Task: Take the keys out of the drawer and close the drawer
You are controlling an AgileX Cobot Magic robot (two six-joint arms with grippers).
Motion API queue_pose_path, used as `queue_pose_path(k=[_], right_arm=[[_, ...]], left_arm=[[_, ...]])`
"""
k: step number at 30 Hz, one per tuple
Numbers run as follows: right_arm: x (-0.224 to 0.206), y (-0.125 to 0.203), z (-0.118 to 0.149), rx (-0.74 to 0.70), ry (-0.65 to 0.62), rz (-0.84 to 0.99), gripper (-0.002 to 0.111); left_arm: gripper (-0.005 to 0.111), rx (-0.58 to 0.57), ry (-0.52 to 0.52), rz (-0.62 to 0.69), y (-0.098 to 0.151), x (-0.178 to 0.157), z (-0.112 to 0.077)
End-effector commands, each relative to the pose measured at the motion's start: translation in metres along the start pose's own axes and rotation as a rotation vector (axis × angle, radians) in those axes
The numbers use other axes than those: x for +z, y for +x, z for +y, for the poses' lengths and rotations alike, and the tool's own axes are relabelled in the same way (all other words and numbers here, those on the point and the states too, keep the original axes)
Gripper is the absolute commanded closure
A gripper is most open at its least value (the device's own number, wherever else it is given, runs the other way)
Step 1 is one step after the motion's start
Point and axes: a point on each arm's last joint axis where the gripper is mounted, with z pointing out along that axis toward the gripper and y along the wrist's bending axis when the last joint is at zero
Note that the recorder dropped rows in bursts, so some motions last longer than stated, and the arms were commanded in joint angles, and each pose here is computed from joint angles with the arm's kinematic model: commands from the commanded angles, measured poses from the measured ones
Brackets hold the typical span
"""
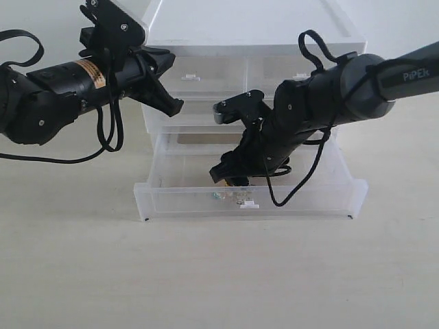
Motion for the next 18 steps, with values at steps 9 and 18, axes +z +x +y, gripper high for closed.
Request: queue_pose_path(k=[9,18], right_arm=[[0.0169,0.0103,-0.0014,-0.039,-0.002,0.048,0.085],[0.0130,0.0088,-0.0010,-0.064,-0.004,0.048,0.108]], left_arm=[[0.103,-0.002,-0.010,-0.029,-0.0025,0.0010,0.0010],[0.103,-0.002,-0.011,-0.033,-0.0029,0.0010,0.0011]])
